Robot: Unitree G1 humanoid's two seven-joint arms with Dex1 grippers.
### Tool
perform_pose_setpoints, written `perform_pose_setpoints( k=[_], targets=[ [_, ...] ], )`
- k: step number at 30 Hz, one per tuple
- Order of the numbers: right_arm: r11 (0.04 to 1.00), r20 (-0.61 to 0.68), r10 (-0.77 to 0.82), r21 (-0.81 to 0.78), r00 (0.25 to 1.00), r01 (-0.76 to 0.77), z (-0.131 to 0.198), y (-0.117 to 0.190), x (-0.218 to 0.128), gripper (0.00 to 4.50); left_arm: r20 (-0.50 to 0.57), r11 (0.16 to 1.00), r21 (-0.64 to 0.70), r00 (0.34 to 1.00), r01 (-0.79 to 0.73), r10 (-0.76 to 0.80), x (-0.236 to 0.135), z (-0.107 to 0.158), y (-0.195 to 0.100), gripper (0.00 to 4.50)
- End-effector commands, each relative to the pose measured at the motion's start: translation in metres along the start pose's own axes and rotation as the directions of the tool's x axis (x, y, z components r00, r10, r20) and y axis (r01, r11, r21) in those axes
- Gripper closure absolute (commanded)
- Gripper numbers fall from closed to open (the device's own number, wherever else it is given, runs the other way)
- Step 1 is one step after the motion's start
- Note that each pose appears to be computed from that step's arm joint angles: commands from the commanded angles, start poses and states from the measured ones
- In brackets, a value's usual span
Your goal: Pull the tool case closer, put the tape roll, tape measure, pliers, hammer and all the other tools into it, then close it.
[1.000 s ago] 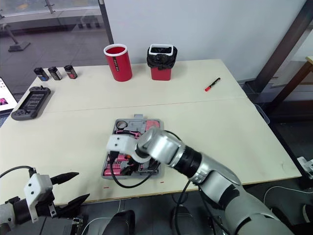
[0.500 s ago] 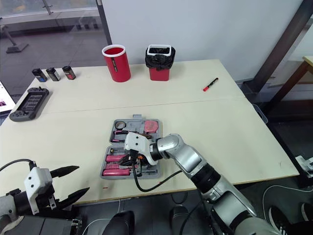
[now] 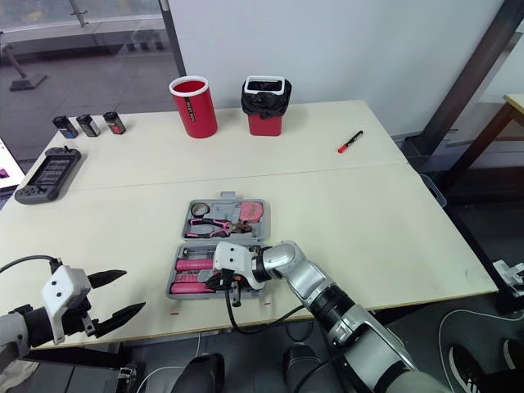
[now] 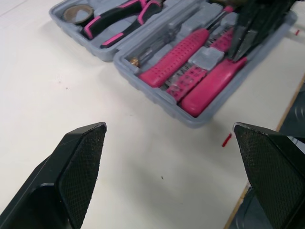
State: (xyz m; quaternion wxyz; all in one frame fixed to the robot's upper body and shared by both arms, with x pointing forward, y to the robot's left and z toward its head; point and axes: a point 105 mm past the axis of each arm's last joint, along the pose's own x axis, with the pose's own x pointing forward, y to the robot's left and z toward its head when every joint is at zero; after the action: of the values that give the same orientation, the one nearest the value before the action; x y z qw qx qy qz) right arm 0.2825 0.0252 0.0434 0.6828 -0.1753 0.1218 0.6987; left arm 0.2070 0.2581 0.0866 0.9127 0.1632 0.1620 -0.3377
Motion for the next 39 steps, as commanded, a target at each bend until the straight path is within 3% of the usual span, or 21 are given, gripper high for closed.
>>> perform_pose_setpoints(
  k=[1,3,6,9,13,14,20,26,36,39],
  targets=[
    [0.998,0.161,-0.037,-0.049,0.986,0.046,0.04,-0.008,-0.023,4.4,0.003,0.999,0.03,1.0,-0.018,0.018,0.001,0.013,0.007,0.0],
    [0.994,0.235,-0.072,-0.058,0.969,0.088,0.052,-0.013,-0.042,4.4,0.023,0.999,0.046,1.0,-0.013,0.012,0.002,0.019,0.013,0.0],
    [0.99,0.16,-0.108,-0.07,0.981,0.12,0.045,-0.025,-0.068,4.5,0.05,0.993,0.107,0.998,0.042,-0.048,0.009,0.028,0.019,0.84],
    [0.976,0.004,-0.173,-0.137,0.985,0.171,0.024,-0.043,-0.099,4.5,0.048,0.99,0.138,0.998,0.033,-0.04,0.027,0.028,0.039,2.3],
    [0.946,-0.115,-0.283,-0.198,0.952,0.257,0.005,-0.065,-0.125,4.5,0.047,0.984,0.167,0.997,0.054,-0.063,0.054,0.021,0.055,4.3],
    [0.937,-0.153,-0.305,-0.222,0.94,0.268,-0.001,-0.069,-0.129,4.5,0.039,0.984,0.168,0.997,0.063,-0.07,0.062,0.018,0.059,4.46],
    [0.922,-0.27,-0.346,-0.277,0.899,0.271,-0.026,-0.081,-0.131,4.5,0.001,0.974,0.168,0.988,0.154,-0.157,0.097,0.003,0.064,4.46],
    [0.922,-0.284,-0.346,-0.28,0.894,0.268,-0.027,-0.087,-0.125,4.5,-0.024,0.967,0.194,0.986,0.167,-0.165,0.121,-0.005,0.068,4.46],
    [0.937,-0.251,-0.279,-0.28,0.927,0.207,-0.021,-0.082,-0.087,4.5,0.079,0.956,0.215,0.972,0.201,-0.222,0.16,0.015,0.05,4.46],
    [0.937,-0.246,-0.272,-0.288,0.931,0.197,-0.02,-0.08,-0.08,4.5,-0.054,0.892,0.313,0.944,0.325,-0.325,0.162,-0.002,0.03,4.46]
  ],
)
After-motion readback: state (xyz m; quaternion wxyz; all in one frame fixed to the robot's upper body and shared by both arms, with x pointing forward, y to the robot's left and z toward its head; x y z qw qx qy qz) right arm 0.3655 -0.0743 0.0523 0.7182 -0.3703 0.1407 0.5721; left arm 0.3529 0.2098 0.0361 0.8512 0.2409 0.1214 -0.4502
